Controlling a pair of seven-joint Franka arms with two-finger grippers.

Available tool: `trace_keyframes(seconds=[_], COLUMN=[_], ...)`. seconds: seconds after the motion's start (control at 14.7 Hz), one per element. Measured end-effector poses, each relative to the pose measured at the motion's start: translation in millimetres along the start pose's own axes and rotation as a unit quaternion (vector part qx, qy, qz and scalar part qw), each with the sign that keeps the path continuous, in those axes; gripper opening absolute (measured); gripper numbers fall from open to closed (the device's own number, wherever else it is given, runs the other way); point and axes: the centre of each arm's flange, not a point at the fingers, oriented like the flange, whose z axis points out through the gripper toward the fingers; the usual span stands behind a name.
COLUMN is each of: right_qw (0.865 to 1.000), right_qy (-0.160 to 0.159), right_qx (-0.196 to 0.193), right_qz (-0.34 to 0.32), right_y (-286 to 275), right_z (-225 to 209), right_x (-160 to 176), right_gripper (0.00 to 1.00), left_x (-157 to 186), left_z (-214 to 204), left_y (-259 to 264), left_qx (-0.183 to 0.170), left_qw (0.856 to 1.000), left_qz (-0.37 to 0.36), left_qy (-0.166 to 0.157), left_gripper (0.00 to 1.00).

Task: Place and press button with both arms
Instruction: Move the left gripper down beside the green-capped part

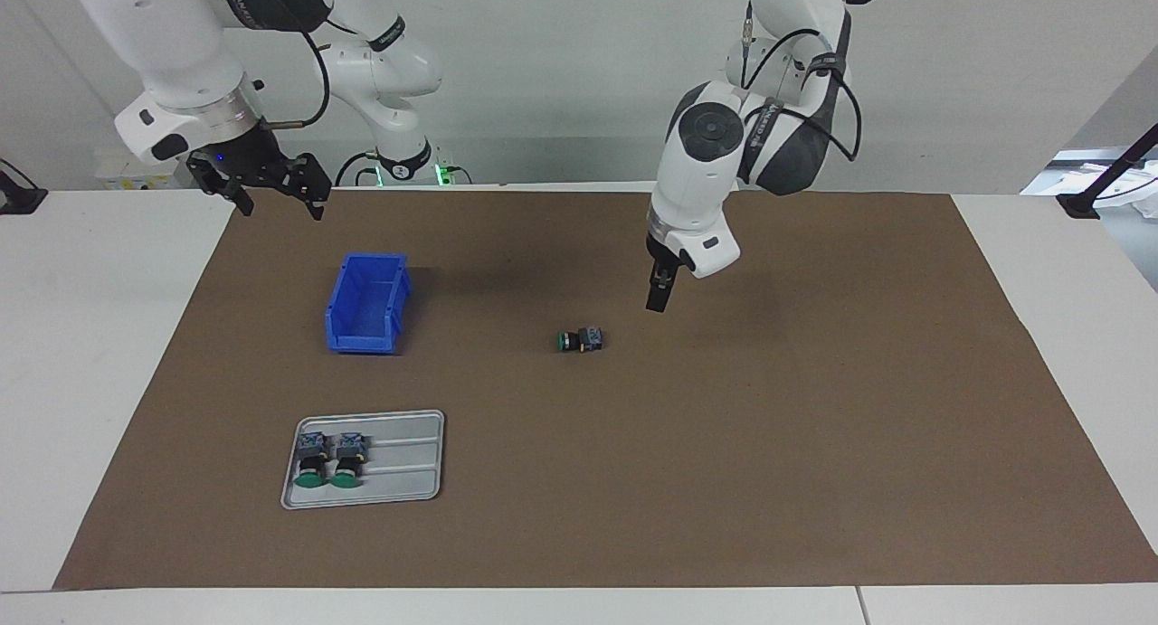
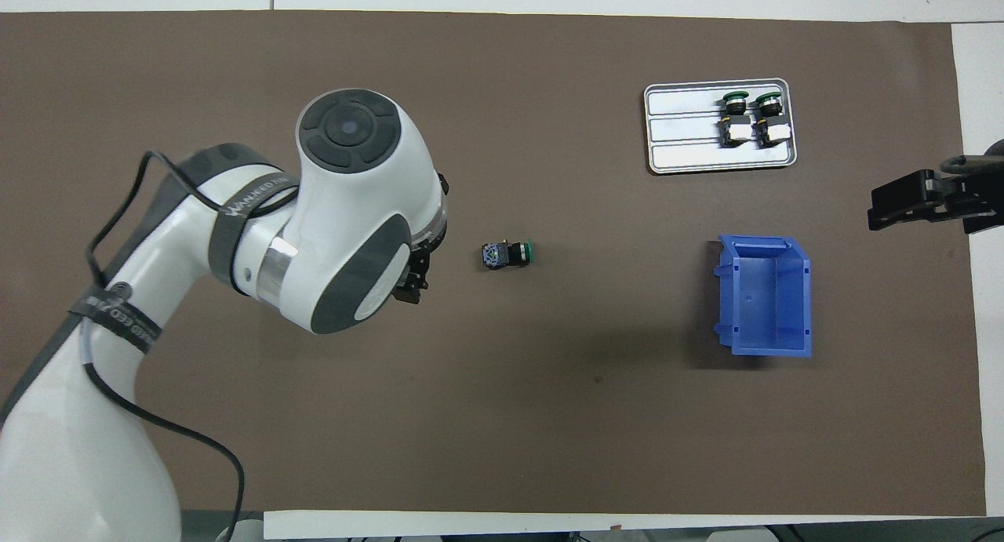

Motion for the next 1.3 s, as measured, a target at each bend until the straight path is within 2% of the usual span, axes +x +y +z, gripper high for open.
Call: trace_keyframes(seconds=[0.2,0.34,0.61,1.3], right_qw=[1.0,1.0,1.0,1.0], right_qy=[-0.008,-0.007,-0.007,-0.007], right_qx=[0.0,0.0,-0.001,-0.001], right_qz=[0.0,0.0,-0.005,-0.004], right_y=[1,1,-4,-3], right_z=[7,7,7,7], right_x=[-1,-1,-2,-3], right_gripper=[1.0,1.0,1.0,1.0], left_x=[-52,-68,-76,-95], left_z=[46,65,85,130], left_y=[5,17,31,35], left_qx=[0.007,-0.001,-0.017,-0.02], left_qw=[0.998,0.996,0.992,0.992], left_qz=[-0.055,-0.094,-0.128,-0.125], left_qy=[0.003,-0.001,-0.011,-0.012], left_gripper=[1.0,1.0,1.0,1.0])
